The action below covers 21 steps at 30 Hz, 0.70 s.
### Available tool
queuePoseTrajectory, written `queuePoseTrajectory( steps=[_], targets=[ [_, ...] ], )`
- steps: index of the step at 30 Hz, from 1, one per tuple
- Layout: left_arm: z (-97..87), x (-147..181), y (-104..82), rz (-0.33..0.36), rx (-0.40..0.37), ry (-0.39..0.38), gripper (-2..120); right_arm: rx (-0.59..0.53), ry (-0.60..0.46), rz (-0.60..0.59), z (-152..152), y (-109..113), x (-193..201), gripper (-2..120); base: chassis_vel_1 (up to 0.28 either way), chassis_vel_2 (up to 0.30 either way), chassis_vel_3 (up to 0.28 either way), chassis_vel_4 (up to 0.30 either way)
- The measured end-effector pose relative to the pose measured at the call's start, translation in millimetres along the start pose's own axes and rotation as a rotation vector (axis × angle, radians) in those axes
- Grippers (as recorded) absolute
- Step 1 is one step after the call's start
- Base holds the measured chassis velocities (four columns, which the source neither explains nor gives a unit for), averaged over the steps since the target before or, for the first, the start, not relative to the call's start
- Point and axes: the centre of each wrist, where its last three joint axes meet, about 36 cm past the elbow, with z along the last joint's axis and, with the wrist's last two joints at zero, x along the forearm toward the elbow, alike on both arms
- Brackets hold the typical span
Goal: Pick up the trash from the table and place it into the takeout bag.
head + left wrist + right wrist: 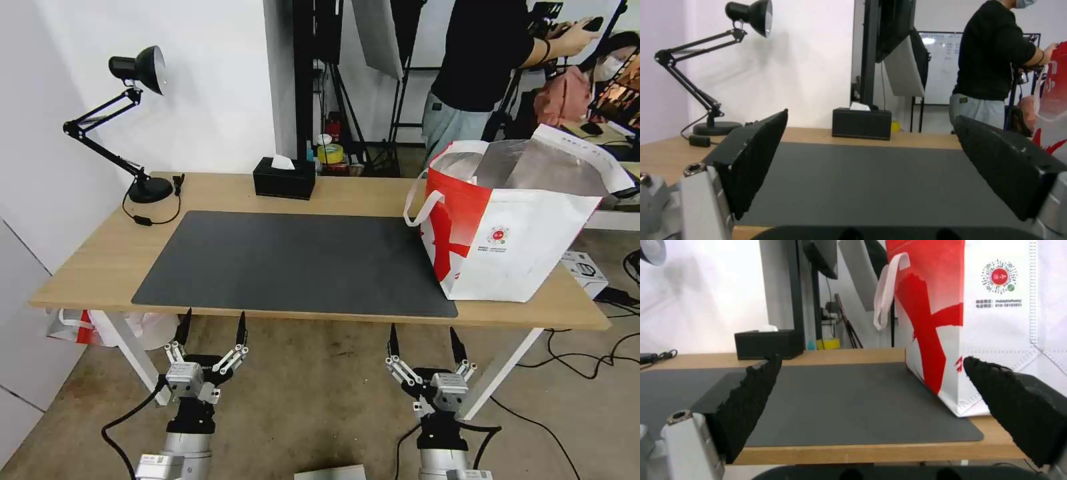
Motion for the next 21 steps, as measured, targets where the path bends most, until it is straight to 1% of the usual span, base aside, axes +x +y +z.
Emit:
queuePoseTrajectory(
  steps=[21],
  targets=[
    [-0.1, 0.0, 0.0, 0.0, 0.0, 0.0, 100, 0.0, 0.0, 0.0, 0.0, 0.0, 0.0, 100, 0.0, 0.0, 0.0, 0.0]
  ],
)
